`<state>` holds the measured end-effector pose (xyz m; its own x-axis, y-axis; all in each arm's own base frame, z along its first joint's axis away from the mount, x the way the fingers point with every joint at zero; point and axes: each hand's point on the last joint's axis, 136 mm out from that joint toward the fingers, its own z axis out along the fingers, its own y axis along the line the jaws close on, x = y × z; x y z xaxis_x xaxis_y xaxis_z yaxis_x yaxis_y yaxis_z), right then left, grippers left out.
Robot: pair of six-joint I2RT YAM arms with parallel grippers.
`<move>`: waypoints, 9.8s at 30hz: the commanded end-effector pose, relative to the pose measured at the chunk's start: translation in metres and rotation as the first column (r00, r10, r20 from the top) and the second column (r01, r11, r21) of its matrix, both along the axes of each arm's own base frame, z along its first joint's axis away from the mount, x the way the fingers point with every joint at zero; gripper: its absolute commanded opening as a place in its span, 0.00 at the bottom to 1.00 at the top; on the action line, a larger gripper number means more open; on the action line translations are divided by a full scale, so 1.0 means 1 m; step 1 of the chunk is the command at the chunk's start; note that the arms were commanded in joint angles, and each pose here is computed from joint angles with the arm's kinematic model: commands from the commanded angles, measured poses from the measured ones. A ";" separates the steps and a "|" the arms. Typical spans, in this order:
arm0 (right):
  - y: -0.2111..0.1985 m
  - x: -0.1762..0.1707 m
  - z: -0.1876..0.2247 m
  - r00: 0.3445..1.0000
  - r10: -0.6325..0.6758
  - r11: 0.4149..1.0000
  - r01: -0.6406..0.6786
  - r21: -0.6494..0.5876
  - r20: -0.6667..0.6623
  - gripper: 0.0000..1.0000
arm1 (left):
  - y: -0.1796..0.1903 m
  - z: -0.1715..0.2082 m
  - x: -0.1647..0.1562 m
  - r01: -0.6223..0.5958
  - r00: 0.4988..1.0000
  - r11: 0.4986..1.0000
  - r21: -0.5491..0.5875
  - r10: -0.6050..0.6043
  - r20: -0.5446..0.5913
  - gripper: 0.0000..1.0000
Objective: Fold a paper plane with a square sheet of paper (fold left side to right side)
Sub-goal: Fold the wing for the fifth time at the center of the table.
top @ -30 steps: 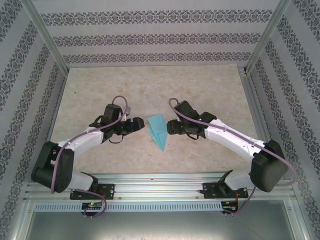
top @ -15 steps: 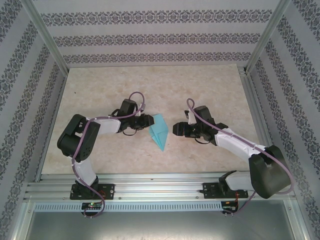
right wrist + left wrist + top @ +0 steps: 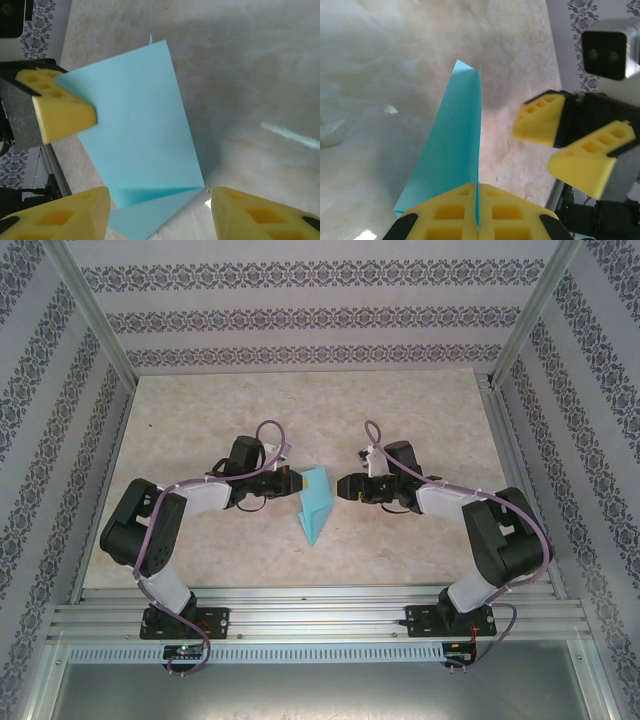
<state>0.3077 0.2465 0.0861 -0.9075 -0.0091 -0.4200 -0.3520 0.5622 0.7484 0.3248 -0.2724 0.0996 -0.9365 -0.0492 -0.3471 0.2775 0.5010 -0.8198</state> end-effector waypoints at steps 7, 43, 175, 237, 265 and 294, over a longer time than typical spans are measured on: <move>0.032 0.012 0.011 0.990 0.134 0.981 -0.140 0.135 0.052 0.53 | -0.001 0.024 -0.008 0.105 0.990 0.992 -0.068 -0.098 0.099 0.00; 0.019 0.006 -0.036 0.987 0.041 0.999 -0.036 0.036 -0.156 0.00 | 0.060 -0.003 0.006 -0.110 0.990 0.966 0.236 0.086 0.110 0.62; 0.043 -0.036 -0.045 0.840 -0.227 0.974 0.203 -0.102 -0.492 0.03 | -0.036 -0.041 -0.131 0.012 0.959 0.741 0.672 -0.198 0.201 0.54; -0.014 -0.011 0.004 0.937 -0.271 0.959 0.242 -0.150 -0.219 0.30 | -0.038 -0.040 -0.106 0.064 0.993 0.930 0.362 -0.096 0.071 0.00; 0.016 -0.014 -0.018 0.958 -0.212 0.970 0.182 -0.163 -0.193 0.21 | -0.008 -0.049 -0.097 -0.057 0.997 0.991 0.119 0.062 -0.037 0.00; 0.032 -0.012 -0.010 0.963 -0.231 0.970 0.217 -0.109 -0.139 0.39 | -0.008 -0.050 -0.084 -0.128 0.985 0.987 0.095 0.137 -0.103 0.00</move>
